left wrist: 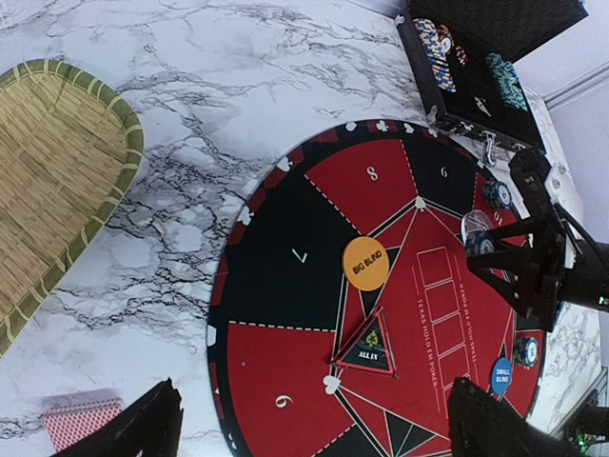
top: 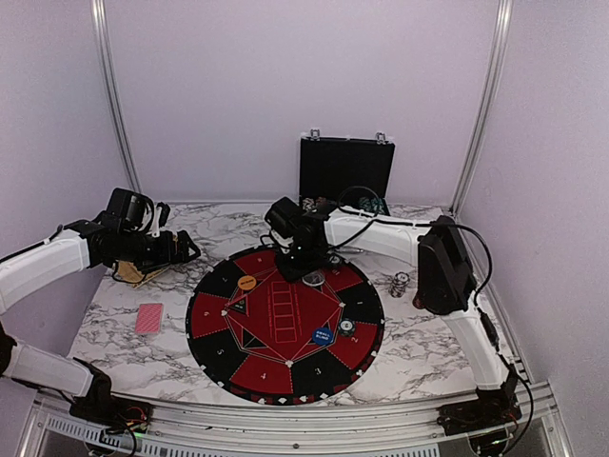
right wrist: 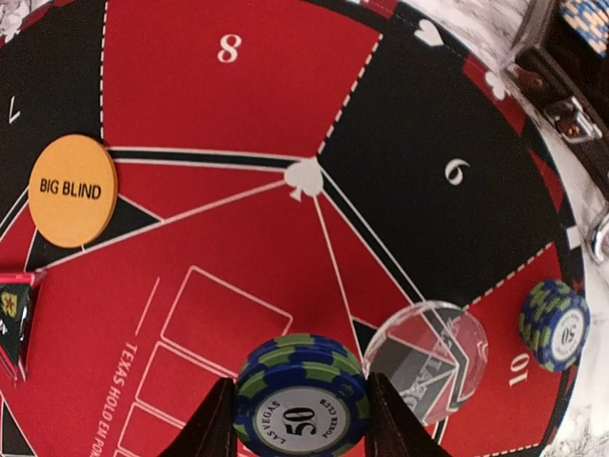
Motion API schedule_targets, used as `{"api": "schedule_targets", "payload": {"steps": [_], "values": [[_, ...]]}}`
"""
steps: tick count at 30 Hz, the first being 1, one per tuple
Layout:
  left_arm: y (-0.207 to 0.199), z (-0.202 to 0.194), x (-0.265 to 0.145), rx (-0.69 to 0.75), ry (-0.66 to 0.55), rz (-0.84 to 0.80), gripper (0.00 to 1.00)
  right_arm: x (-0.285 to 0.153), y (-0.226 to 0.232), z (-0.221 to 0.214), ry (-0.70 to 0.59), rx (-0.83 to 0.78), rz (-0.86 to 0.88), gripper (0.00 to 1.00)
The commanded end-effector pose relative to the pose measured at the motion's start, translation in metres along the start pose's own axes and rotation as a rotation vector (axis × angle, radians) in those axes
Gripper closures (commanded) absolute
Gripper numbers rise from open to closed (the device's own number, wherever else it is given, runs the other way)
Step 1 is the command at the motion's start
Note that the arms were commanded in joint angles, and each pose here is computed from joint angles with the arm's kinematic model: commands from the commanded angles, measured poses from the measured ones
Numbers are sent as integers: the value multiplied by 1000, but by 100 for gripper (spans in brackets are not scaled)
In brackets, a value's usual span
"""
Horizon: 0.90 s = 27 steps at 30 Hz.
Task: Distribute texas hold em gaming equipment
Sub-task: Place the poker chips pile on the poker table mat.
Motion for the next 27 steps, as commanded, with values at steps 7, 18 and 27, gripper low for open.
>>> {"api": "schedule_targets", "payload": {"steps": [7,18,27], "values": [[0,3,-1,3,-7,-13,1,24,18,31,-56,-83,23,76],[1,2,3,1,11,-13,1,46,27,36,-95,-101,74,74],[2,-1,11,-6,45,-22,1,49,29,34,-85,-95,109,60]]}}
Point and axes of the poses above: each gripper's point midway between its finger pads, its own x axis out along the fingers, its own y axis along the line the jaws close on, z = x × y, the point moved 9 cm from there along -x, back along the fingers, and after that the axes turned 1 degree about -x, right-handed, at the moved point
